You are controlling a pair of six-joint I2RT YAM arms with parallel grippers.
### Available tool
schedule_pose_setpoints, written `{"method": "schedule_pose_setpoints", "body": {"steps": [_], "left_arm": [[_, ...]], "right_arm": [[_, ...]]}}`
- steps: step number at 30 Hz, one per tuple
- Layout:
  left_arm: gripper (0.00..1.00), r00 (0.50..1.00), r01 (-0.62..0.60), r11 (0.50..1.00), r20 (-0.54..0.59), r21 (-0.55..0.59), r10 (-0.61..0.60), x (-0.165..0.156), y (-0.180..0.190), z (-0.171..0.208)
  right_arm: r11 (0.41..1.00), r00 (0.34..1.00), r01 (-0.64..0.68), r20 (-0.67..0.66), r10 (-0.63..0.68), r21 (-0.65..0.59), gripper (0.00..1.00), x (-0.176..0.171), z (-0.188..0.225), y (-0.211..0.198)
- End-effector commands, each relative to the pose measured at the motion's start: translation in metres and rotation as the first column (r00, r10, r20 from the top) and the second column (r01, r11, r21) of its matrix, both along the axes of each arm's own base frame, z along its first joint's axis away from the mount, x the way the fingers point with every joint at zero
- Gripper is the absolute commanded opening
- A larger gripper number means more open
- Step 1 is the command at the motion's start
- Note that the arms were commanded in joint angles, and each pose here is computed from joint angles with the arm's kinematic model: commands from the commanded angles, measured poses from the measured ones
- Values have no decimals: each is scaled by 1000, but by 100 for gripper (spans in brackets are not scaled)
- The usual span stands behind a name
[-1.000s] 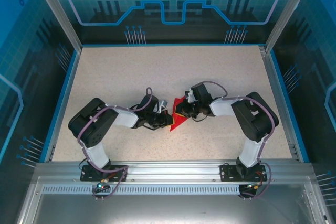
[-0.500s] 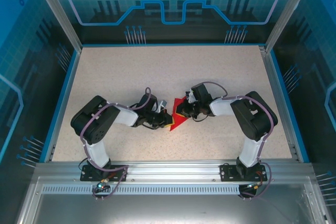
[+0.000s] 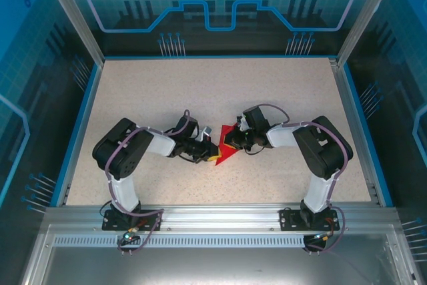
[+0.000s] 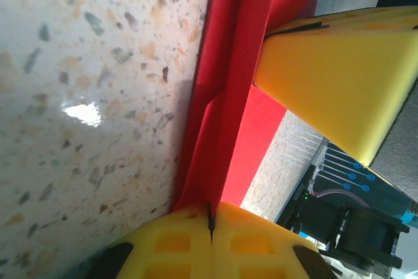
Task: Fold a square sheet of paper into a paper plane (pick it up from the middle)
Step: Fourth fold the wing at the center of the table.
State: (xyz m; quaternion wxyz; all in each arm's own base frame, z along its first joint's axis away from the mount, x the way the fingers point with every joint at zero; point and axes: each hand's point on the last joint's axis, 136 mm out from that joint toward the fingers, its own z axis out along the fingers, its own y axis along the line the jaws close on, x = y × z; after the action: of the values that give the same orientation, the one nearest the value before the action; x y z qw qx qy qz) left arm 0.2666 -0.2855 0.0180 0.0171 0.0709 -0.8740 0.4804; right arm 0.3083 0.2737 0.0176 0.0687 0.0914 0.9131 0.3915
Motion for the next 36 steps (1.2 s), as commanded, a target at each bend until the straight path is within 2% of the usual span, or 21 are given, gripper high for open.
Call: {"method": "schedule_pose_setpoints", "body": {"steps": [1,7,13,17,29,36], "left_arm": [[2,995,-17,999,-93,28,20,-4,5,-17],[2,992,-25,995,-124,94,36,-8,12,-31],[2,992,-20,993,-124,112,34,-9,15,-34],[2,992,-20,993,-122,113,34,-9,15,-35],[3,993,-18,993,-116,113,31,-10,15,-34],[12,995,7,994,-97,105,3,-17,11,-29]], "right_arm": [[997,998,40,-44,-42,-61,11,0,-12,-14],[999,999,24,-27,-25,-25,13,2,1,-9],[999,999,-21,31,20,24,14,4,31,4],[999,999,-37,27,36,33,14,6,32,11],[1000,999,-20,-37,20,-7,13,7,-6,11],[999,998,-15,-68,12,-48,12,0,-23,3]]}}
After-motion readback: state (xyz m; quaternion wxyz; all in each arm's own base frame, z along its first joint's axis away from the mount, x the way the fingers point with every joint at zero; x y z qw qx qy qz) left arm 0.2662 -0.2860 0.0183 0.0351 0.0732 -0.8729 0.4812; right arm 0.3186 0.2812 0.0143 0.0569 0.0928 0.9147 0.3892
